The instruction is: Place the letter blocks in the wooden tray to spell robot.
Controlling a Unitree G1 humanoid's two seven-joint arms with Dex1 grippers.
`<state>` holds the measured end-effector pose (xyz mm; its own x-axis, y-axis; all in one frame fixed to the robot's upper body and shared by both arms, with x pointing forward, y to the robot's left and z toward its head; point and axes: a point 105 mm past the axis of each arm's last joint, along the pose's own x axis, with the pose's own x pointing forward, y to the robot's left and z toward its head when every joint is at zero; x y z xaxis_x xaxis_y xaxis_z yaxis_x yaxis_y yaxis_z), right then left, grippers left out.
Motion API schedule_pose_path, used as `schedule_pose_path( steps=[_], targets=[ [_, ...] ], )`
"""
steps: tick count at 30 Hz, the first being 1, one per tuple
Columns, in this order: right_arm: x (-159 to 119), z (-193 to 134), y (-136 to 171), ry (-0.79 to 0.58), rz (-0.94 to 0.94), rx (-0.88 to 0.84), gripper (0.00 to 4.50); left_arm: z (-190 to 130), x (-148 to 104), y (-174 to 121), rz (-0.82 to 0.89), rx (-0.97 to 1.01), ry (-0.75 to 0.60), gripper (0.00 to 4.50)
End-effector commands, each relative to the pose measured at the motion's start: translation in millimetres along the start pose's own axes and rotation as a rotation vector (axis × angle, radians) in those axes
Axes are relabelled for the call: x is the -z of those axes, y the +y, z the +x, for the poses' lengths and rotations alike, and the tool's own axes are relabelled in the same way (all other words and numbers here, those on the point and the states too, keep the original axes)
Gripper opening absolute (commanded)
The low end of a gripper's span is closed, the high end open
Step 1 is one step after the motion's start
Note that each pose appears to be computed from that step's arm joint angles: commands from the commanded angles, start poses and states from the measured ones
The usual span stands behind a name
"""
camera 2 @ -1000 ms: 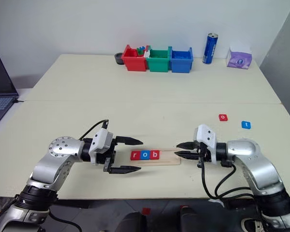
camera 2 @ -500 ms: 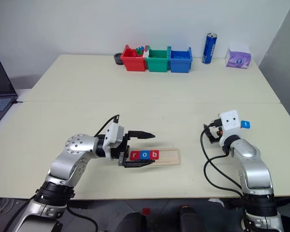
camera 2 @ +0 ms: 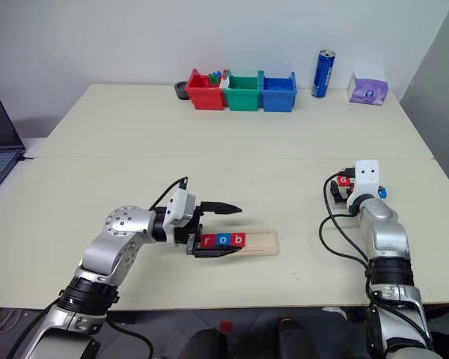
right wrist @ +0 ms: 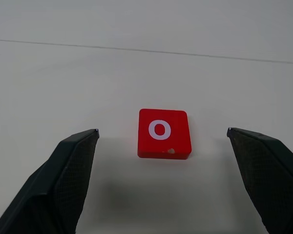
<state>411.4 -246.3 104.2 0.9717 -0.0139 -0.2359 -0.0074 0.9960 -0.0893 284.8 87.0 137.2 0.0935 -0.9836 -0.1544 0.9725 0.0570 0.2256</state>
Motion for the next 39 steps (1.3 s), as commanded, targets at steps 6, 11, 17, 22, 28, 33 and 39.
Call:
schedule_pose_path(
  steps=[6,11,17,22,28,33,39],
  targets=[
    [-17.6,17.7,-10.2,-0.044,0.032,0.009,4.47,-3.9,-9.8,1.4,0.059,0.010,0.003,4.50],
    [-11.6,22.1,-11.8,-0.022,0.040,0.007,4.47,3.8,-38.3,29.5,0.102,-0.138,-0.120,4.50],
    [-5.0,23.8,-17.6,-0.001,0.061,0.025,4.47,19.0,-59.9,42.5,0.100,-0.199,-0.191,4.50],
    [-5.6,25.1,-18.7,0.001,0.062,0.030,4.47,24.6,-55.5,37.6,0.084,-0.172,-0.175,4.50],
    [-5.3,25.5,-17.9,0.005,0.059,0.024,4.47,19.3,-48.3,37.2,0.084,-0.177,-0.150,4.50],
    [-0.2,25.8,-14.1,0.025,0.068,0.009,4.47,14.0,-45.9,36.2,0.081,-0.183,-0.138,4.50],
    [2.1,25.5,-11.2,0.032,0.070,-0.002,4.47,7.7,-43.9,37.1,0.078,-0.202,-0.128,4.50]
  ],
)
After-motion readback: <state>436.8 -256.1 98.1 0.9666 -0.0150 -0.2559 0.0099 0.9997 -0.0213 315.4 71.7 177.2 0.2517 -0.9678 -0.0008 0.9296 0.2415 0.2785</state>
